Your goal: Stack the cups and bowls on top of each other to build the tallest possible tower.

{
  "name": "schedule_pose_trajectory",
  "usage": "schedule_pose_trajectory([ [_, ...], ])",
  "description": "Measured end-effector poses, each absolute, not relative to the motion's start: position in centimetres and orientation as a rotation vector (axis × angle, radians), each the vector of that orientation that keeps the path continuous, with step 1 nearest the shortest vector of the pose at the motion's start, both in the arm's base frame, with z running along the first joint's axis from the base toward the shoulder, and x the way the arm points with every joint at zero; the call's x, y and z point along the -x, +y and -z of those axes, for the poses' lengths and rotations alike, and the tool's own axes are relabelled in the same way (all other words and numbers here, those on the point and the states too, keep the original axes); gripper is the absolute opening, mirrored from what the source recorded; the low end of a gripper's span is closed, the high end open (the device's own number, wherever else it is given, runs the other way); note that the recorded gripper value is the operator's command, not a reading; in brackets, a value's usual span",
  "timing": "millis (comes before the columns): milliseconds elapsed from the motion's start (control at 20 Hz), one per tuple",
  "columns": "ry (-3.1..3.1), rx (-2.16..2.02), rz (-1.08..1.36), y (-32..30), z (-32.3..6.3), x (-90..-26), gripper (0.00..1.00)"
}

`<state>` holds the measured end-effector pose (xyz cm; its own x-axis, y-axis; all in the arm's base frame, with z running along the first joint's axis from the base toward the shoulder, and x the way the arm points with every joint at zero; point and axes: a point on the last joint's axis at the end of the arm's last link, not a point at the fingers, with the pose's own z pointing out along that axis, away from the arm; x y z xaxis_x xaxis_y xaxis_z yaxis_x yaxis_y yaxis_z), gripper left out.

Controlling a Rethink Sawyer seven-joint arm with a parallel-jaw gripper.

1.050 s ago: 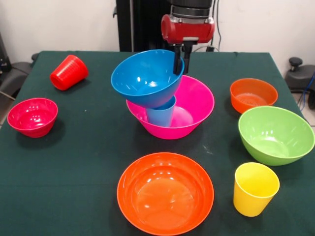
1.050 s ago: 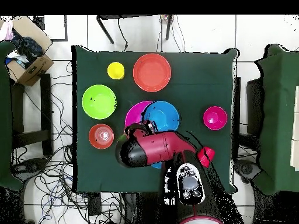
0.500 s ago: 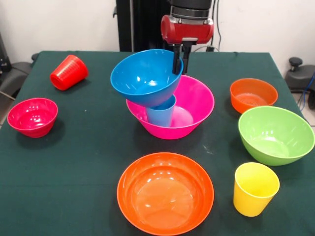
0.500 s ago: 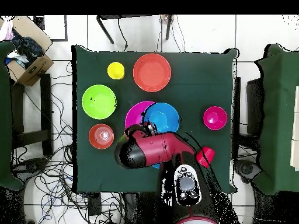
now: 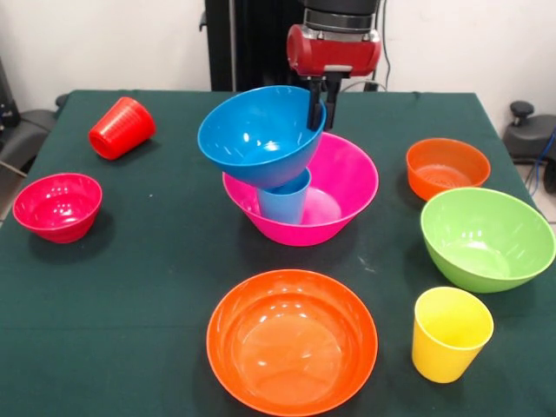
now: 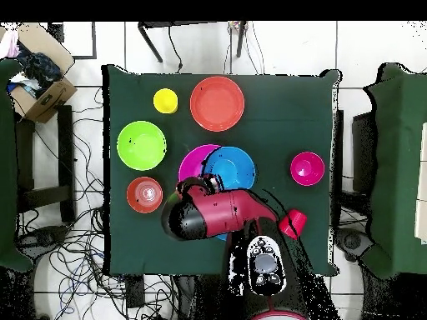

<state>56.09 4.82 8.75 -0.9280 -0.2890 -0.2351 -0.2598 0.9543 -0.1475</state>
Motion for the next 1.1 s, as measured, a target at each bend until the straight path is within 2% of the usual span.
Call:
schedule_pose_trajectory([
  [800,2.835,0.386,0.161,6.5,-8.7,-56.1,0.00],
  [1100,2.845,0.371,0.171,7.1,-7.3,-55.0,0.00],
])
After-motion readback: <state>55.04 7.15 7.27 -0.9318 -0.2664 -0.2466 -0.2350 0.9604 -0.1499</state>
